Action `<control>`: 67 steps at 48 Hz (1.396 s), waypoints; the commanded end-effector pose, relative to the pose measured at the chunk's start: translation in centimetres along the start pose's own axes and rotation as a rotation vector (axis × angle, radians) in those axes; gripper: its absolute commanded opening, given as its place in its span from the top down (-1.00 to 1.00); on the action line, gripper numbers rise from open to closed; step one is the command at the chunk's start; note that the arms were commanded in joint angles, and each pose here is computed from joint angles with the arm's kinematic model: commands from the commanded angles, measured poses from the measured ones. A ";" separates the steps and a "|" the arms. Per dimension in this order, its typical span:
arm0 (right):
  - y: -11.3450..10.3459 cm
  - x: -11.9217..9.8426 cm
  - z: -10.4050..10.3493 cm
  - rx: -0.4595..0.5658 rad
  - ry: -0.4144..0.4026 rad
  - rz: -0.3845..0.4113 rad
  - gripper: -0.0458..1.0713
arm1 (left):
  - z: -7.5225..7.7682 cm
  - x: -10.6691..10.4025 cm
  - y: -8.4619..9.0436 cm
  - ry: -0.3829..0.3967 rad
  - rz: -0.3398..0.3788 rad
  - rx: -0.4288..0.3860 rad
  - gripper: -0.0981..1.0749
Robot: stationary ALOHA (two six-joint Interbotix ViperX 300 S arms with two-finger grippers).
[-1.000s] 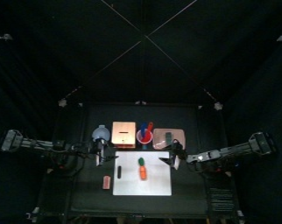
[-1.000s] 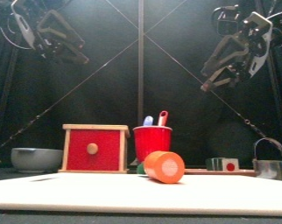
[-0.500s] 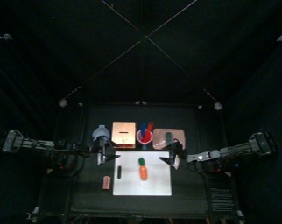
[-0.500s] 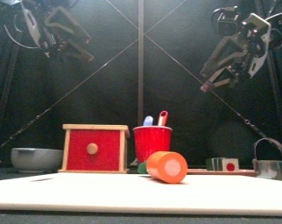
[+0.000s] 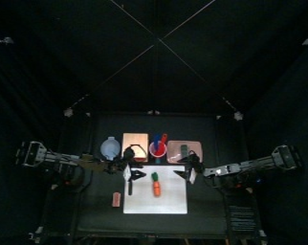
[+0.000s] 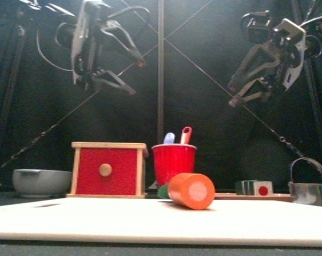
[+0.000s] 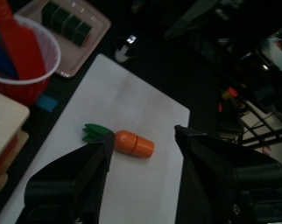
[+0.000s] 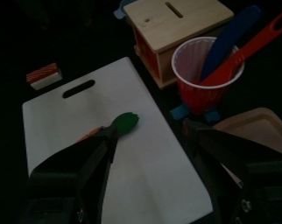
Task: Put carrot into bowl
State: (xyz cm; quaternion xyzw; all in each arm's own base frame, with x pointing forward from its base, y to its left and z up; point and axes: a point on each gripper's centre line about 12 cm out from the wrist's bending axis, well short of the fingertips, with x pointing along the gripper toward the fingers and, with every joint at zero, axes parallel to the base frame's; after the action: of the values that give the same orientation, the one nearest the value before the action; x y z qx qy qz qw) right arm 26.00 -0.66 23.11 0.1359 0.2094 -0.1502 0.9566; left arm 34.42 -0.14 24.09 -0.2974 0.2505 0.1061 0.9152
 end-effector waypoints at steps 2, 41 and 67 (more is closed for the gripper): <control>-0.2 -0.1 0.3 0.020 -0.005 -0.006 -0.74 | 0.6 1.8 0.4 0.049 0.113 -0.077 -0.73; -1.5 0.0 -3.0 0.138 0.105 -0.054 -0.74 | -4.4 13.2 -2.6 0.383 0.505 -0.544 -0.73; -1.6 -0.1 -3.4 0.137 0.114 -0.053 -0.74 | -6.8 15.8 -3.4 0.300 0.584 -0.591 -0.70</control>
State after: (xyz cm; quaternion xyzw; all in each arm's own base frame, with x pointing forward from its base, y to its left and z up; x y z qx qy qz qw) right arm 23.95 -1.04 19.29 0.2025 0.2643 -0.1856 0.9245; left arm 45.60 -6.07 11.55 -0.4685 0.4248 0.3930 0.6675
